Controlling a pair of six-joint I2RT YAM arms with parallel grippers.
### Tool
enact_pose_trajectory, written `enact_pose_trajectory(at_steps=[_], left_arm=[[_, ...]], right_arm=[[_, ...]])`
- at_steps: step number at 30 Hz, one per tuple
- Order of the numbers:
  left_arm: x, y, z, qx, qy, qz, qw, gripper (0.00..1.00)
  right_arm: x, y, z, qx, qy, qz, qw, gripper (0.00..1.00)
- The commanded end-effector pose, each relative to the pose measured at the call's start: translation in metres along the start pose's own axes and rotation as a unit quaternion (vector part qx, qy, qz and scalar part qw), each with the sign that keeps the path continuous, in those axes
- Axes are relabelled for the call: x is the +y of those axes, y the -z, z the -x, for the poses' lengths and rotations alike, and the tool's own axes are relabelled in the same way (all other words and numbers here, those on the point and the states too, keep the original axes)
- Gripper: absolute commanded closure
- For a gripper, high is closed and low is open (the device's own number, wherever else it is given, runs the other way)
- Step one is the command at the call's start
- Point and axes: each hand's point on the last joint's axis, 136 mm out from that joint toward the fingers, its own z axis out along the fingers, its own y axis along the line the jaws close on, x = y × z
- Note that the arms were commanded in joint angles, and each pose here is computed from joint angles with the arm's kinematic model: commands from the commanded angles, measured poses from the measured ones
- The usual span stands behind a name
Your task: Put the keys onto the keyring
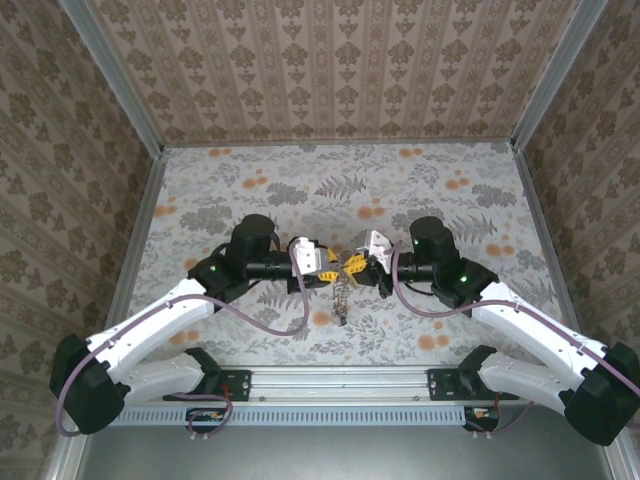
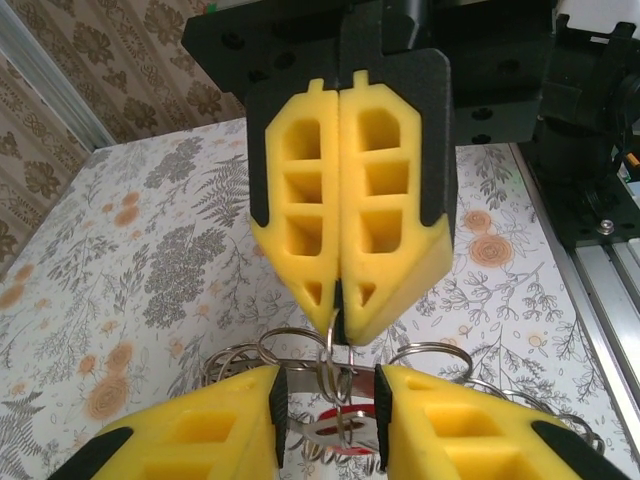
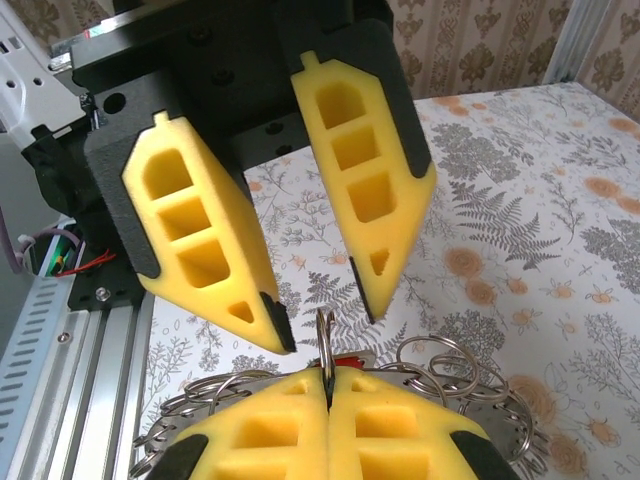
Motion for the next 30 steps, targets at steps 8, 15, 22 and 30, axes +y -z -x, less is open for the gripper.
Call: enact_pose_trajectory(at_steps=[8,15,22,30], left_arm=[[0.0,0.0,0.002,0.013,0.02,-0.02,1.0,0.96],[0.007,0.003,0.001,0.032,0.021,-0.002,0.999,1.0],[0.001,0.005,-0.011,0.085,-0.021,-0.003,0.996,1.0],[-0.008,-0.001,-0.013,0.102,-0.03,-0.021,0.994,1.0]], right_arm=[[0.001,0.003,0.011,-0.017,0.024,-0.005,1.0,1.0],[0.004,0.005,-0.009,0.034,0.047,-0.001,0.998,0.97],[0.001,0.017,-0.023,0.098,0.101,-0.015,0.99,0.72],[0.005,0.008,-0.013,0.097,0.117,0.003,0.988,0.63]])
